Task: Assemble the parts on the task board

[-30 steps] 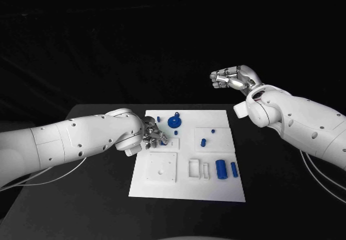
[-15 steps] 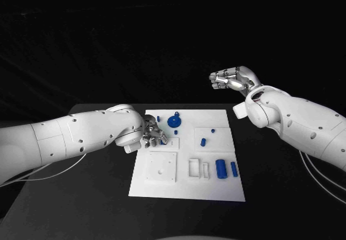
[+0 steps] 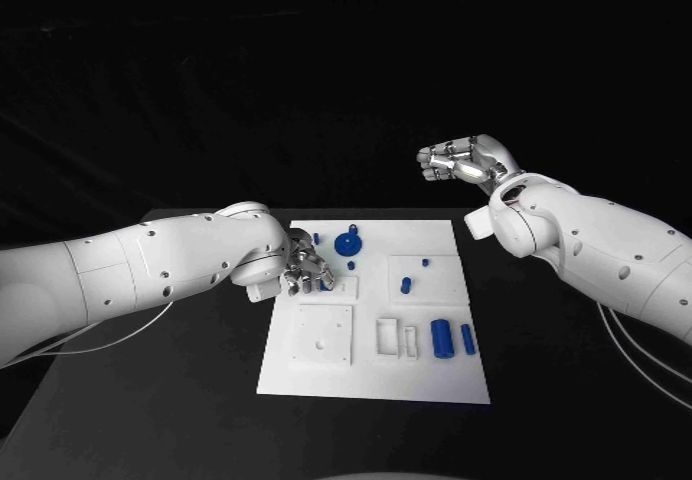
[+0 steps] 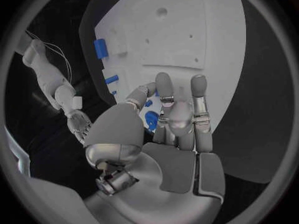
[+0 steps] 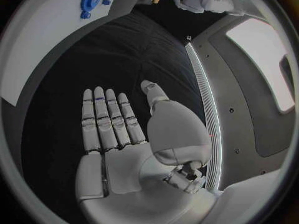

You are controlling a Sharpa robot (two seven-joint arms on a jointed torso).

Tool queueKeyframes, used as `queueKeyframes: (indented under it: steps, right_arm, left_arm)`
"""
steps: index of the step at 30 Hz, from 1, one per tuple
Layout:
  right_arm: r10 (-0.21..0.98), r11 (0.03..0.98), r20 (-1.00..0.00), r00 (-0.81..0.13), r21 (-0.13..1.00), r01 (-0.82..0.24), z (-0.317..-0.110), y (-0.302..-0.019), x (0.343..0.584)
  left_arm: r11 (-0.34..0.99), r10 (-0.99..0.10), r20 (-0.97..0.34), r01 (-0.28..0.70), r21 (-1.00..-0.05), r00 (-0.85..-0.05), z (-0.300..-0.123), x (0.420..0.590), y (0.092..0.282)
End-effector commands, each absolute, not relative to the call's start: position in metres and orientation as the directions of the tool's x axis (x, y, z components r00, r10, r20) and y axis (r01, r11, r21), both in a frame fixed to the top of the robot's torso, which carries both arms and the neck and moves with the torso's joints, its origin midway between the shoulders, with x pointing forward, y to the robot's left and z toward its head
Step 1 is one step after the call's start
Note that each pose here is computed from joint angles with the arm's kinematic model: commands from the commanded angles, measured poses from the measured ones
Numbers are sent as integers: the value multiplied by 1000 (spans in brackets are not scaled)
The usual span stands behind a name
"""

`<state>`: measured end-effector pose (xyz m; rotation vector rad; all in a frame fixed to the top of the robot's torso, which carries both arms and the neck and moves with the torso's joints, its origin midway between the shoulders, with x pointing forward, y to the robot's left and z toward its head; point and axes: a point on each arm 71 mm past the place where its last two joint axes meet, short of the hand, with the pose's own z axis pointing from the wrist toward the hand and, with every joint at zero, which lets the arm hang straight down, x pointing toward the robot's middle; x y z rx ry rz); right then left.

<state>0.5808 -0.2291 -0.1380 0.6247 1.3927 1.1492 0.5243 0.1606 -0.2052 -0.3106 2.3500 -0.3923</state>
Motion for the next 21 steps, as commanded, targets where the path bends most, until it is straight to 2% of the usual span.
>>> queueKeyframes:
  steps: [1,21]
  right_arm:
    - [878,376,-431,-209,890,-257,-139,-227,580]
    - [877,375,-430,-216,892,-251,-142,-226,580]
  left_arm:
    - [927,-314,-596,-103,-361,-739,-205,523,157]
    - [936,-284,-591,-85,-342,-755,-203,528,151]
